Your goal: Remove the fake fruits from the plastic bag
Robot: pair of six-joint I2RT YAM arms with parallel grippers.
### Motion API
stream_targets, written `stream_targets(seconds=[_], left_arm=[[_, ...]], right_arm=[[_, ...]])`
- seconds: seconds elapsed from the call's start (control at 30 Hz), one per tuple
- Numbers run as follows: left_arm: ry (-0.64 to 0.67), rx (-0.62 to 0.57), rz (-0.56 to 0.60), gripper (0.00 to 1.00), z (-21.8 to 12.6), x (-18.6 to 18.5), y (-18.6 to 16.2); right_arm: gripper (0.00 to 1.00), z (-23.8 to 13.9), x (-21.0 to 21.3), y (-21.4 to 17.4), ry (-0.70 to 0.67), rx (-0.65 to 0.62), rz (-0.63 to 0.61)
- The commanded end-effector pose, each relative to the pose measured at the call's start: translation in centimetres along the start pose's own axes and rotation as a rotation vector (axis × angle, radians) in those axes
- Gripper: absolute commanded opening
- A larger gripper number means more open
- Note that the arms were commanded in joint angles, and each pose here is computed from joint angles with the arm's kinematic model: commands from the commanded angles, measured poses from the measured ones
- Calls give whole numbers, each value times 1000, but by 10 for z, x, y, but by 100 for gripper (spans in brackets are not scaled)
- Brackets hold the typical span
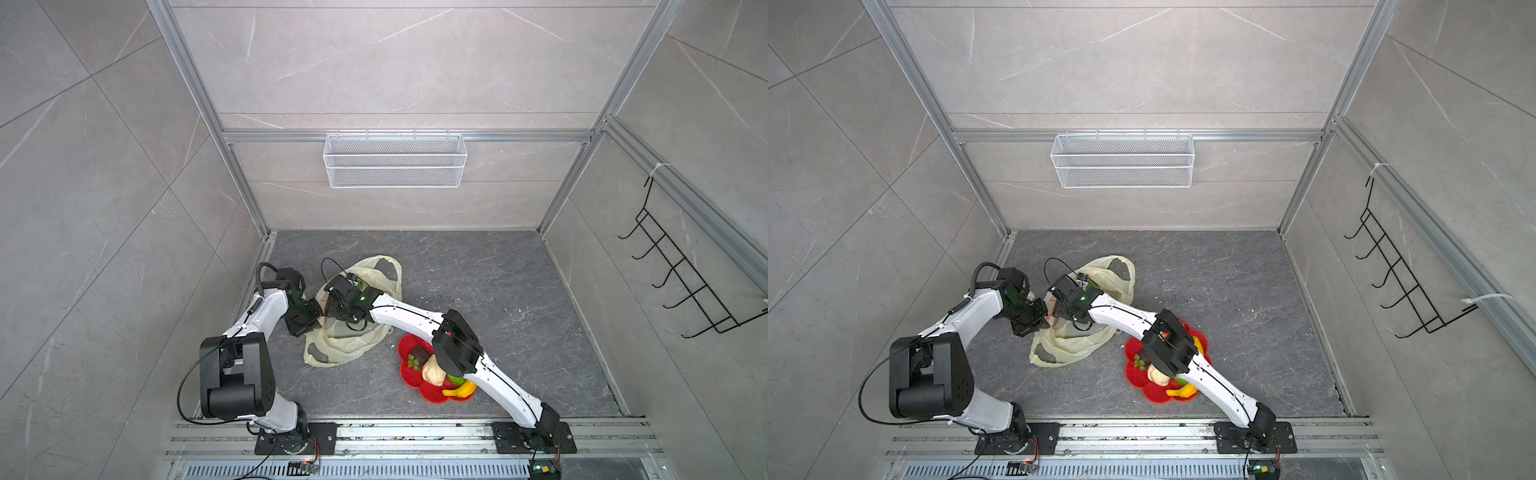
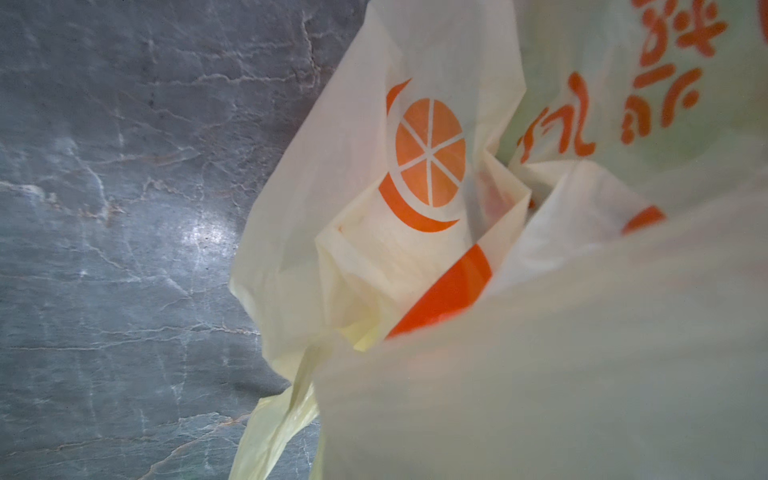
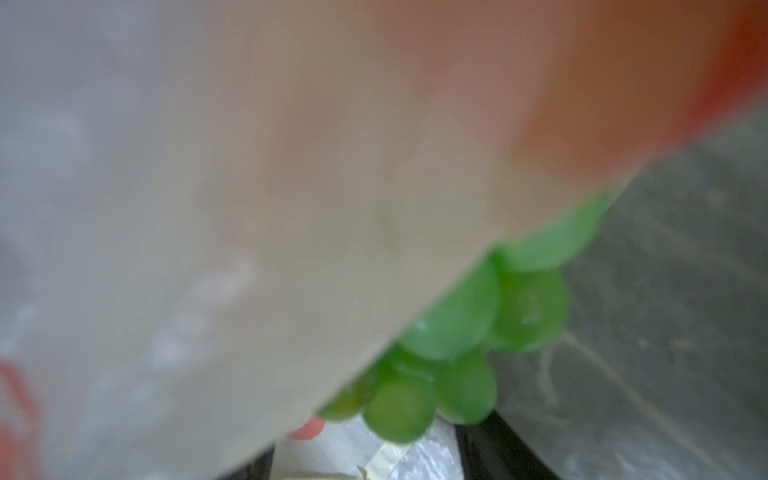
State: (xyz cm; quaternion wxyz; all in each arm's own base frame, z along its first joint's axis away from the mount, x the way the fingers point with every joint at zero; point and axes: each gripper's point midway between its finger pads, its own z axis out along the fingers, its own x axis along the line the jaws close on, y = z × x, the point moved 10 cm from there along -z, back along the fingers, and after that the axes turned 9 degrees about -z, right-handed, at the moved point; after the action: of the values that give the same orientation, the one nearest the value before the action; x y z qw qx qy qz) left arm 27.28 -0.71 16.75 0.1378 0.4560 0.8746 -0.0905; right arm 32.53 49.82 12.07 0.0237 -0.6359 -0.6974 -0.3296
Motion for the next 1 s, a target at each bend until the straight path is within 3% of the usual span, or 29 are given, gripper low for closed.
stream_targets(seconds=[0.0, 0.4, 0.73, 0.97], left_arm=[[-21, 15, 5, 3, -4, -2, -2], [-72, -16, 30, 2, -11, -9, -5], [-50, -11, 27, 3, -9, -7, -6], [10, 11, 44, 2, -2, -8, -8]], right_arm=[[71, 10, -8, -2, -47, 2, 0], [68, 16, -14, 6, -118, 25, 1], [44, -7, -22, 18, -201, -32, -60], [34, -25, -23, 24, -229, -83, -96]])
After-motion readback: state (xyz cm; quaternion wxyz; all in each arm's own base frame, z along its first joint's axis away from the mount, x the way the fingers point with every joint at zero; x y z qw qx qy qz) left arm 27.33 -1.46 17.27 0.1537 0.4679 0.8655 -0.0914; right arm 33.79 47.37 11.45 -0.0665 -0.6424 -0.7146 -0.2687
